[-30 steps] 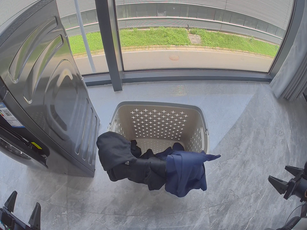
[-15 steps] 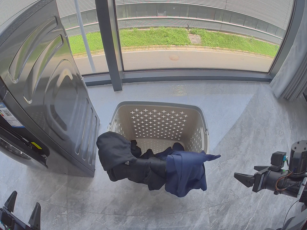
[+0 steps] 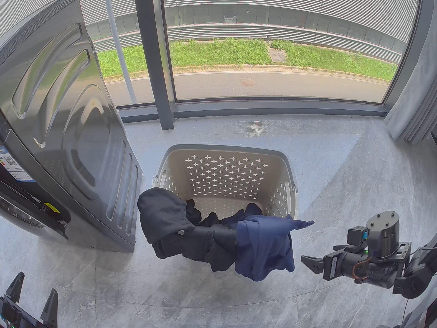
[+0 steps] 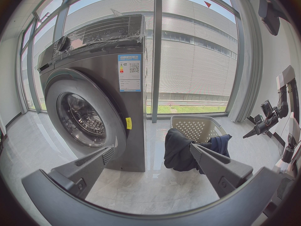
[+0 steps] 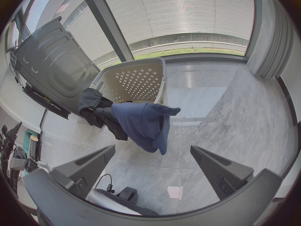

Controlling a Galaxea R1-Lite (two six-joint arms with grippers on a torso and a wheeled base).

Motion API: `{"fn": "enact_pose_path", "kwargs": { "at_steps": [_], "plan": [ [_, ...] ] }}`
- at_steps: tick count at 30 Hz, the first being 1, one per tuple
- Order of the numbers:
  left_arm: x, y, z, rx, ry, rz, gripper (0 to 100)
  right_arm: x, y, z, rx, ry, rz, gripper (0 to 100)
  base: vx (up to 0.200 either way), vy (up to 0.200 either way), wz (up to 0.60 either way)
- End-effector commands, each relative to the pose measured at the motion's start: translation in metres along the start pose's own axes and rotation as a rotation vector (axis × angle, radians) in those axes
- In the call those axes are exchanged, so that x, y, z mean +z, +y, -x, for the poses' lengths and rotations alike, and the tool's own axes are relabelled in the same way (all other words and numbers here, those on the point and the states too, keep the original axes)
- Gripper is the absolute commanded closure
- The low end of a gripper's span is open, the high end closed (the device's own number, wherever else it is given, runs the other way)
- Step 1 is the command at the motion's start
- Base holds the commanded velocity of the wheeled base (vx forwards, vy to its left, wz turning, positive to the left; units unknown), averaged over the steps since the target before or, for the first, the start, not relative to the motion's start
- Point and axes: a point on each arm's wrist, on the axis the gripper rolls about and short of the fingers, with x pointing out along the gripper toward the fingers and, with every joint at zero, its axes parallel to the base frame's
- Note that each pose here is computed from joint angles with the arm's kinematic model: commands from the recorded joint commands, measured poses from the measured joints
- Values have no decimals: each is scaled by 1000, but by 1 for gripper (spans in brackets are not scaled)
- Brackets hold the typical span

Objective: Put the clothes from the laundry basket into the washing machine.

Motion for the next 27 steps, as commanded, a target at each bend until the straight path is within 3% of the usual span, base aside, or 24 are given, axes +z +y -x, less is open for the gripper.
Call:
{"fn": "enact_pose_path", "kwargs": {
  "at_steps": [1,8,15,27],
  "plan": [
    [-5,0,0,0,1,0,0,-16,15,-25,12,68,18,0,0,0,0],
    [-5,0,0,0,1,0,0,-14,32,-38,39,33,28,0,0,0,0],
    [-5,0,0,0,1,0,0,-7,48,-47,81,8,-9,0,0,0,0],
    [-5,0,0,0,1,0,0,-12,48,-79,48,42,-18,0,0,0,0]
  ]
}}
